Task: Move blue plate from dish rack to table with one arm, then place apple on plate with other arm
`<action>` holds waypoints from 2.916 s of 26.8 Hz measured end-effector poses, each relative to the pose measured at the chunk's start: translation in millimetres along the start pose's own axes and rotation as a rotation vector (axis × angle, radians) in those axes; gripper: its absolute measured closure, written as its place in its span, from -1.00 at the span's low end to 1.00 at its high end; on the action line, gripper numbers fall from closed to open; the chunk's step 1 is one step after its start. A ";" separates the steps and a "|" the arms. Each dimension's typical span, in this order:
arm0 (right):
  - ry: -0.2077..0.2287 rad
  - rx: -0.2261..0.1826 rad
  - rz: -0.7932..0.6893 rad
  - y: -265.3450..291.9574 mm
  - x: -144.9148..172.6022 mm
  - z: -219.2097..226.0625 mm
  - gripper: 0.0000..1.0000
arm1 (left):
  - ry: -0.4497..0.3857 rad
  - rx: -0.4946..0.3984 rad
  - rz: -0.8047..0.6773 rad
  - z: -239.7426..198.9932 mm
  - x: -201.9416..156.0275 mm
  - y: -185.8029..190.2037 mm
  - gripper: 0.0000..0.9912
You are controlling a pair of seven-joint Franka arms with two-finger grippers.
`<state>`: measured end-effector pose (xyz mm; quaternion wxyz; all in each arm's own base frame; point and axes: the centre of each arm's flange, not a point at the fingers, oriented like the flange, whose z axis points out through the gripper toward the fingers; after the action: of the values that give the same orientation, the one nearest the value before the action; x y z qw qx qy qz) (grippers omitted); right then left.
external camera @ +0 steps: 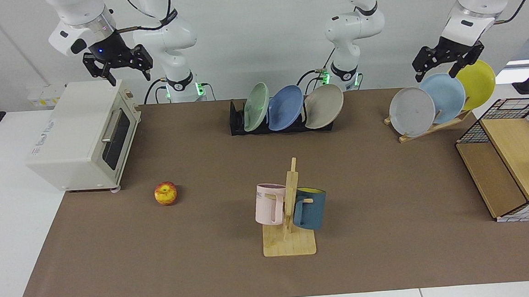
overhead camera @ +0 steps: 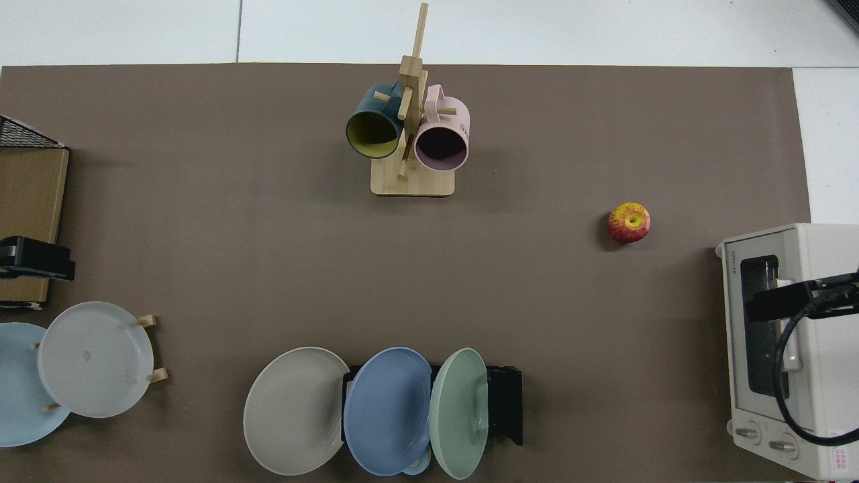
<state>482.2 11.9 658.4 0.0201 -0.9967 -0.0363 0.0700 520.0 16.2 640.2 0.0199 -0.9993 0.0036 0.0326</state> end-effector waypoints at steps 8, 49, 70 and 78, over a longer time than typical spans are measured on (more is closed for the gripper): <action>0.000 0.000 0.000 0.0 0.0 0.0 -1.00 | -0.066 -0.056 0.097 74.5 10.9 7.6 -1.00; 0.000 0.000 0.000 0.0 0.0 0.0 -1.00 | -0.215 -0.295 0.257 206.8 -78.8 81.0 -1.00; 0.000 0.000 0.000 0.0 0.0 0.0 -1.00 | -0.201 -0.244 0.225 181.6 -93.8 178.5 -1.00; 0.000 0.000 0.000 0.0 0.0 0.0 -1.00 | -0.182 -0.271 0.209 187.0 -111.9 233.5 -1.00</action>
<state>482.2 11.9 658.4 0.0201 -0.9967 -0.0363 0.0700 394.2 -209.0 451.8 -0.1182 -0.9799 0.1010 0.1247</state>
